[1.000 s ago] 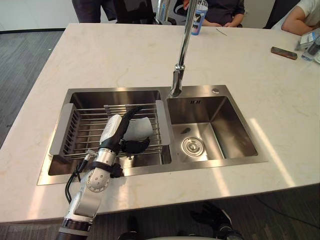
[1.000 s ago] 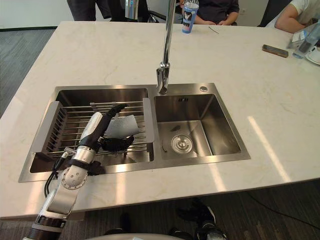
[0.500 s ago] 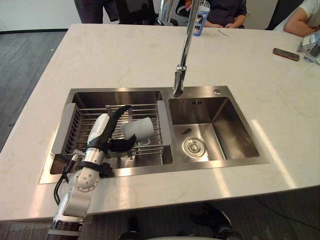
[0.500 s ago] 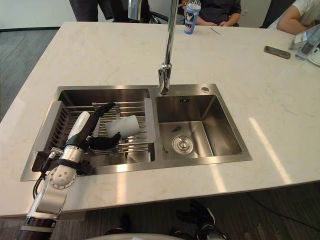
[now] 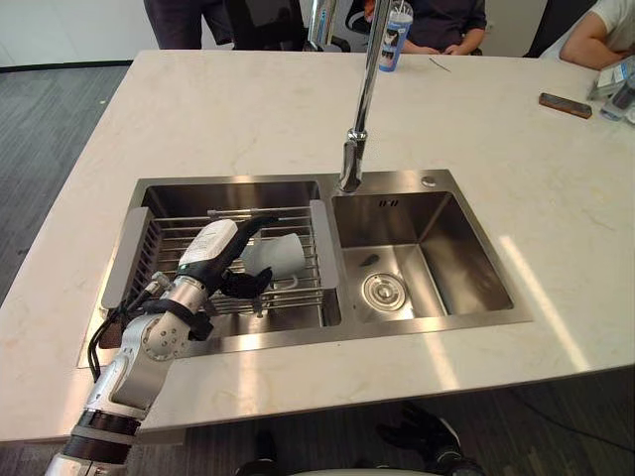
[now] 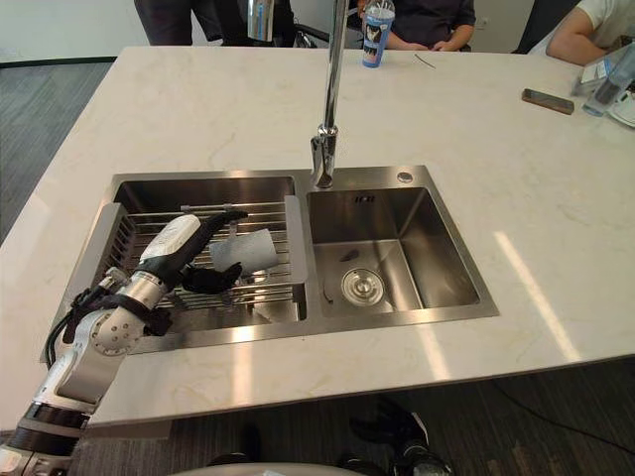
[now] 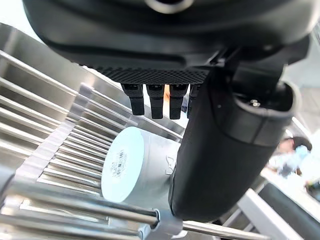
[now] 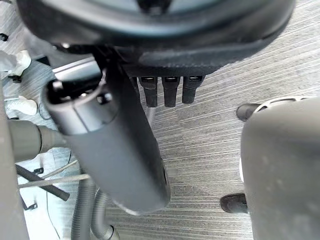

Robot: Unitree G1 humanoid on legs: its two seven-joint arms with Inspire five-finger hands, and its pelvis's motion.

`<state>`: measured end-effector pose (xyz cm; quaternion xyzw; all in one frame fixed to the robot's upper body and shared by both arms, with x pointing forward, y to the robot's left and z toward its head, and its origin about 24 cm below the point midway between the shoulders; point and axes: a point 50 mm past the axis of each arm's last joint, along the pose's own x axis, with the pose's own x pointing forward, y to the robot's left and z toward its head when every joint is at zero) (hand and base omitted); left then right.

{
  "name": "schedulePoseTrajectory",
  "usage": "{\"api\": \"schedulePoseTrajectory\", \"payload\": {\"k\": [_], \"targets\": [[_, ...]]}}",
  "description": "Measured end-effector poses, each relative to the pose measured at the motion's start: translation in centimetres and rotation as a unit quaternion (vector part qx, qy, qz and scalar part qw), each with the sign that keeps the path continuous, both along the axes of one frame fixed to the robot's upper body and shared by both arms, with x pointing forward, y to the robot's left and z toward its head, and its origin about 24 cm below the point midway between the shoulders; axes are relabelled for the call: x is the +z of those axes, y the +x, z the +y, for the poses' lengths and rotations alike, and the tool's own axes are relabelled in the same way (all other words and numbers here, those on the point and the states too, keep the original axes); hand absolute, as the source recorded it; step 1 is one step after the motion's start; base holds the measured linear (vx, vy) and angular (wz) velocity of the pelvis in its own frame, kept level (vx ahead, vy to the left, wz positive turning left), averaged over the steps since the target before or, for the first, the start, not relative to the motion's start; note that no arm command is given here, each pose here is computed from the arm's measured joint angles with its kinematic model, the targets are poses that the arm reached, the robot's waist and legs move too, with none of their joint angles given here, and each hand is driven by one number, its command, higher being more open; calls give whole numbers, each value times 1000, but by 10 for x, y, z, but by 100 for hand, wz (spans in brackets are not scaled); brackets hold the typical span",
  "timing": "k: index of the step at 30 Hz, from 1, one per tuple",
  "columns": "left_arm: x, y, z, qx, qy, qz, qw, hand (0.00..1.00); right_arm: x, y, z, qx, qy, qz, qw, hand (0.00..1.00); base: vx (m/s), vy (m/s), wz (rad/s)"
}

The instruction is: Walk over to the sink, pick up the cup, carry it to the dishwasher, place the cup inside the dishwasher, then close the dishwasher door

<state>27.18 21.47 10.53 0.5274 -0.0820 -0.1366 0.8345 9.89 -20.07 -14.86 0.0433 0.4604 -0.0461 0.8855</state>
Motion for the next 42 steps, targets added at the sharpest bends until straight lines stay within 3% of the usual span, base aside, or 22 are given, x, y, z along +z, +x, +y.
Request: {"api": "schedulePoseTrajectory", "payload": {"k": [7,15,16,28,41,42], "targets": [[3,15,4,-18,32,39,999,90,0,-1,-2,17,0,10,1000,90,0,0,0],[-6,24,27,-2,89,123,988,90,-1,-3,-3,29,-2,20,999,90,0,0,-2],[-6,23,27,-4,94,128,987,30,-1,-3,-3,30,-2,20,999,90,0,0,0],[-5,32,23,-5,111,127,986,30,-2,-5,-4,32,-4,24,999,90,0,0,0],[6,40,23,50,-80,70,993,30,-5,-10,-4,25,-3,37,999,90,-11,2,4],[9,41,25,58,-101,57,992,90,-5,-10,-4,25,-2,37,999,90,-50,6,-2]]}}
